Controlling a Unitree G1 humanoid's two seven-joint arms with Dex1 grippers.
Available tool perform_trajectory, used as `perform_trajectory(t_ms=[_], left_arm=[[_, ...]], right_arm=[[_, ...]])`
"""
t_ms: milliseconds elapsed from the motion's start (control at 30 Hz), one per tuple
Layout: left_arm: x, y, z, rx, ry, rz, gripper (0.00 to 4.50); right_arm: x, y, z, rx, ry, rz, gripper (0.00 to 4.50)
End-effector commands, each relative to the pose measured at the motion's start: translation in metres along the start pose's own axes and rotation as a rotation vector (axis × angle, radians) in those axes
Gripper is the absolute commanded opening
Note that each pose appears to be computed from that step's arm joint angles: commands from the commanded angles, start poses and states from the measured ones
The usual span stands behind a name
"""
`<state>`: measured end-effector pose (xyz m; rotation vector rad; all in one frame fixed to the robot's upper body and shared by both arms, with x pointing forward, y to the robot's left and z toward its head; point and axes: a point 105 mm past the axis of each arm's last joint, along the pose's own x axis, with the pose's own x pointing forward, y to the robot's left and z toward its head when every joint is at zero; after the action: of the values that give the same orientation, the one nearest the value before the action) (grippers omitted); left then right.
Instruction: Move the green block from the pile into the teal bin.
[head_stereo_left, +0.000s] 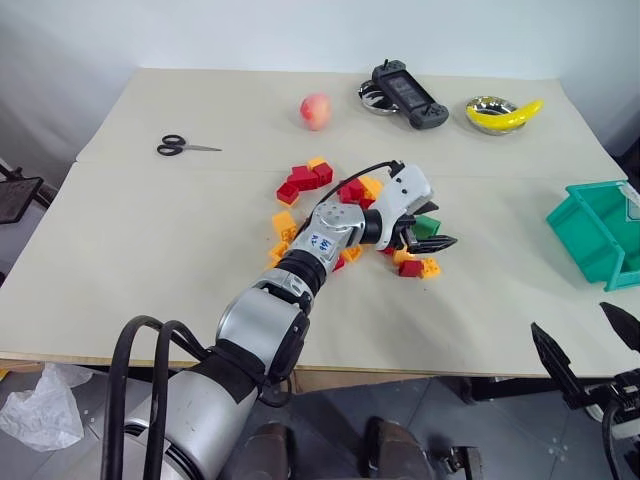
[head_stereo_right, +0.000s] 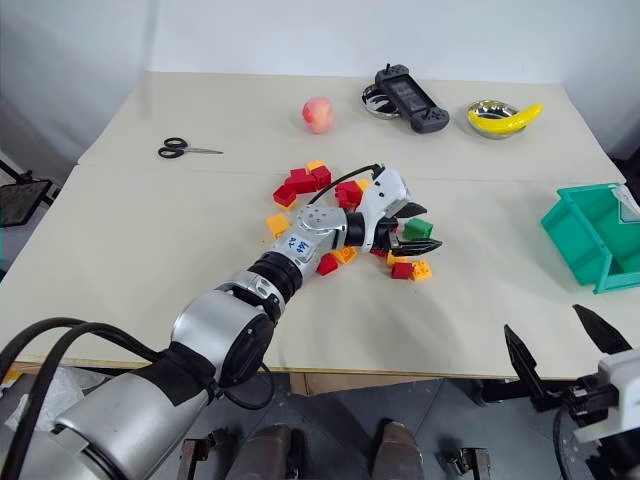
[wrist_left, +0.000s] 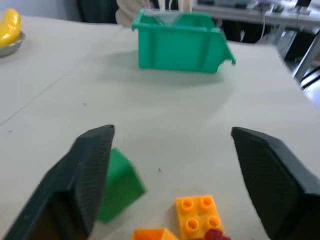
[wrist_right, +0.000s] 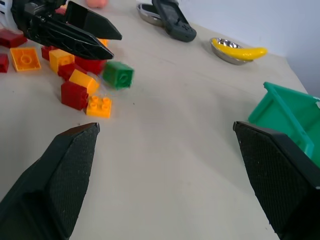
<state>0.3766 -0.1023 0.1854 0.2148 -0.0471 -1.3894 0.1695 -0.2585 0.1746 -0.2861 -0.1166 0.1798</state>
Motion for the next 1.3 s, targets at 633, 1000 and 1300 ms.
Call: perform_trajectory(t_ms=[633,1000,1300], left_arm=[[-0.204,0.053,-0.006,0.239,-0.129,0.283,4.49],[-0.251,-0.006,-0.029,0.160,-0.042,0.273,4.49],[-0.242,-0.032,-0.026,0.095,-0.058,0.165,4.49]], right_arm=[[0.184,0.012,-0.012,0.073,0.104,0.224,4.50],[0.241,0.019,-0.018,0.104,0.186,0.201,4.50],[0.254,0.040,-0.025,0.207,0.244,0.283,4.50]])
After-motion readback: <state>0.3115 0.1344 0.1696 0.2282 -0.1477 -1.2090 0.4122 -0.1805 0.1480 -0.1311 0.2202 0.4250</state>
